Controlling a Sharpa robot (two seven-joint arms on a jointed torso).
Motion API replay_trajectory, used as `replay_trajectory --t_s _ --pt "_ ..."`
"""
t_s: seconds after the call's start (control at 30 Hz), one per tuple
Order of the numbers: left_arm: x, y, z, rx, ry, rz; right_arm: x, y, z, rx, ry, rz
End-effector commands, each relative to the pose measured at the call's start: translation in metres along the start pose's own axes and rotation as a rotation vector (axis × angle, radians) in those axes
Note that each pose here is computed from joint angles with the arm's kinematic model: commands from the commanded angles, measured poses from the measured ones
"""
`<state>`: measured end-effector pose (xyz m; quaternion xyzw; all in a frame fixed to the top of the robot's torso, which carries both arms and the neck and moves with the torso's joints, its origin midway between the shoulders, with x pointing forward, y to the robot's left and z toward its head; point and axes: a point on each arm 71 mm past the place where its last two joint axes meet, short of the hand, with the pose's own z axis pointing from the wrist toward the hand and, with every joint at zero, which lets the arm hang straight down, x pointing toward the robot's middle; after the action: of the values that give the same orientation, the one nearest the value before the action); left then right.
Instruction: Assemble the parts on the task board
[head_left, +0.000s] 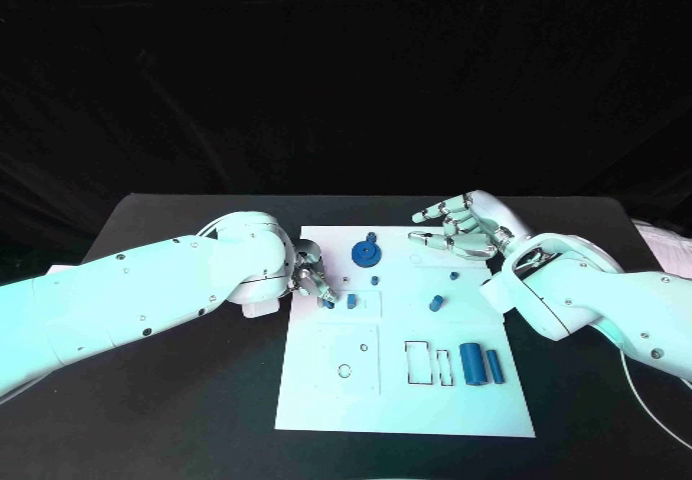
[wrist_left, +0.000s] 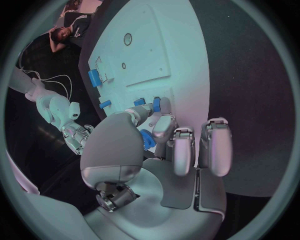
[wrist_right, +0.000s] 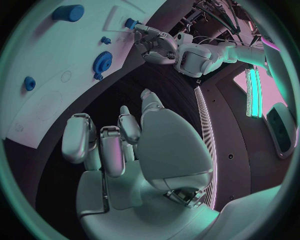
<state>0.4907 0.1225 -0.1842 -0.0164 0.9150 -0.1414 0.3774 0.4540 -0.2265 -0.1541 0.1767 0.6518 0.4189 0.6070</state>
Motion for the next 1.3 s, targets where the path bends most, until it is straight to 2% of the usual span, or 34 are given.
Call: replay_trajectory --t_s 0.03,0.6,0.9,1.3 --pt "0.0114 -0.0010 0.0030 -0.021 0.060 0.022 0.002 0.001 0.000 -0.008 0.011 -0.003" --pt "0.0090 -0.0044 0.0031 -0.018 0.021 0.032 0.002 0.001 0.001 -0.009 0.011 -0.002" --pt "0.0073 -0.0013 0.0037 -0.033 0.016 0.034 0.002 0.001 0.001 -0.008 0.010 -0.002" --pt "0.0017 0.0071 0.0012 -0.046 -0.038 0.010 0.001 0.000 0.001 -0.007 0.009 -0.003"
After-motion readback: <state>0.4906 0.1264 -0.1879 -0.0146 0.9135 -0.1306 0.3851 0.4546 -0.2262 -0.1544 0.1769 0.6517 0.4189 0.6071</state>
